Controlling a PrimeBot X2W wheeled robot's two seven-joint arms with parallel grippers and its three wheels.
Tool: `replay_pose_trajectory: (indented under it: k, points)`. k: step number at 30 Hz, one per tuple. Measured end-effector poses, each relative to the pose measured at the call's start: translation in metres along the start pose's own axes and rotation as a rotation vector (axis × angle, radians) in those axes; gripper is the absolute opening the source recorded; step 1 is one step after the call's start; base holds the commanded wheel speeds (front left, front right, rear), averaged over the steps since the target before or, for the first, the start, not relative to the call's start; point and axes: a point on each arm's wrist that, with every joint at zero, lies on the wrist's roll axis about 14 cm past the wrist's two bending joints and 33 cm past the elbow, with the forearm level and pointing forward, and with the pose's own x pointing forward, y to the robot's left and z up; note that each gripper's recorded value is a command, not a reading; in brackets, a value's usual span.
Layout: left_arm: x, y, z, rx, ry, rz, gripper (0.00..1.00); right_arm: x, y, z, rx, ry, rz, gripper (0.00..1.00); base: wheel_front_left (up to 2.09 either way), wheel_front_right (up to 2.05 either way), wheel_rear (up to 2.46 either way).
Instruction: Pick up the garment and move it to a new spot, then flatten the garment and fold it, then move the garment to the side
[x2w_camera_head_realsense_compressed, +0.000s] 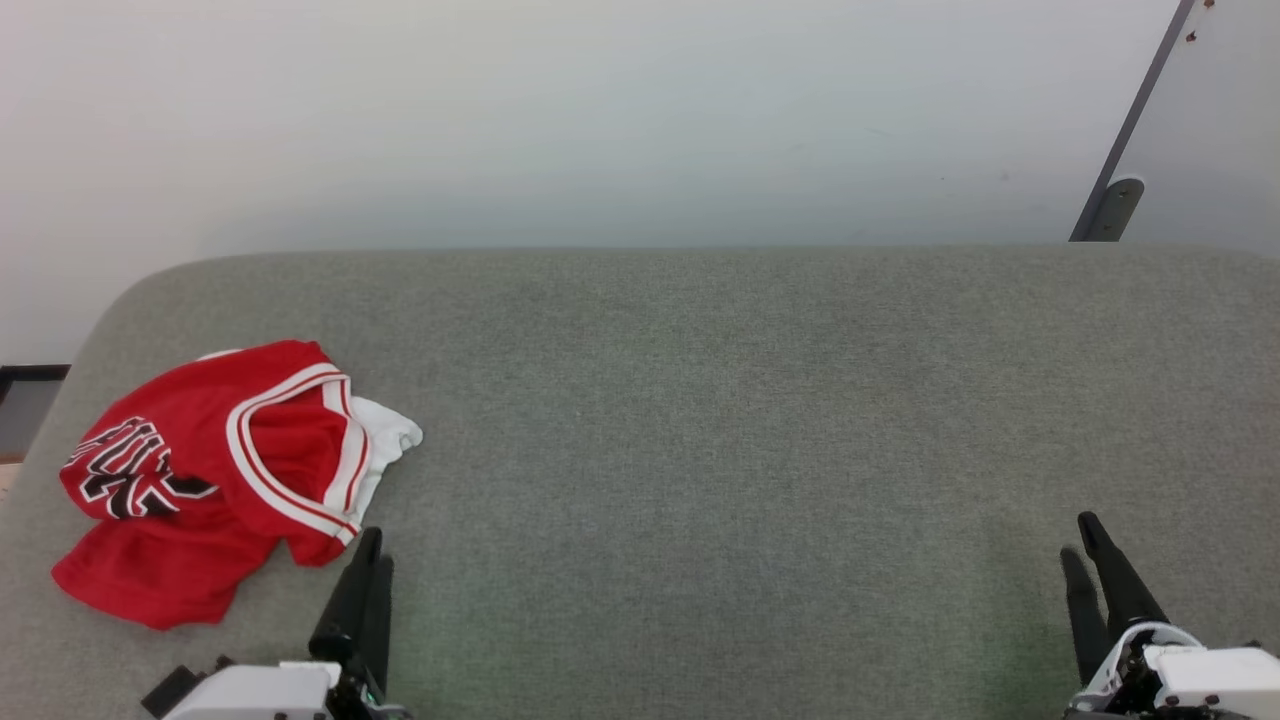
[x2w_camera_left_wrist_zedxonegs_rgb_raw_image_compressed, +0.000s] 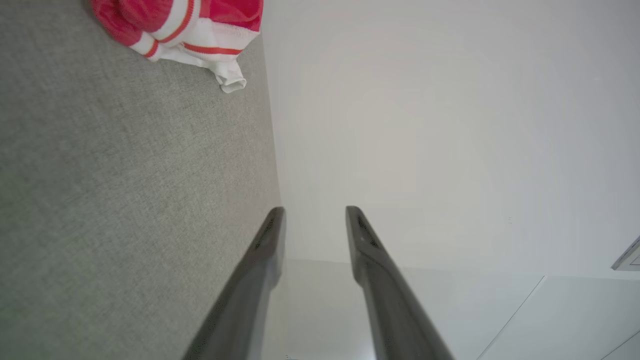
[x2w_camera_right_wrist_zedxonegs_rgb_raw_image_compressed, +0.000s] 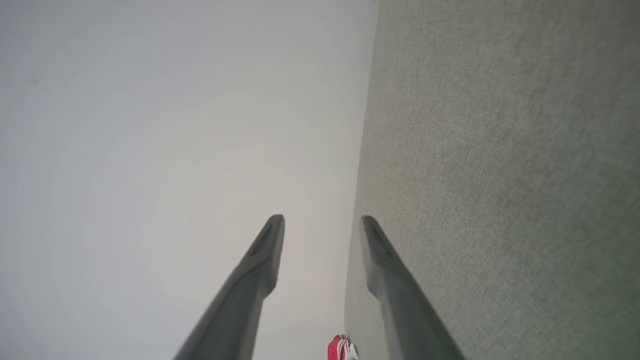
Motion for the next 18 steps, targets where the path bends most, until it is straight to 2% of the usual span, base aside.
replay_pose_trajectory:
  k: [6, 9, 18]
  points:
    - [-0.001, 0.002, 0.002, 0.023, -0.017, 0.006, 1.0, -0.001, -0.003, 0.001, -0.005, -0.005, -0.008, 1.0, 0.0, 0.0, 0.0]
    - [-0.001, 0.0, 0.004, 0.066, -0.023, 0.004, 1.0, 0.001, 0.001, 0.002, -0.029, -0.009, 0.002, 1.0, 0.0, 0.0, 0.0]
    - [0.002, -0.005, 0.007, 0.229, -0.037, -0.001, 1.0, 0.007, 0.012, 0.002, -0.192, -0.008, 0.025, 1.0, 0.0, 0.0, 0.0]
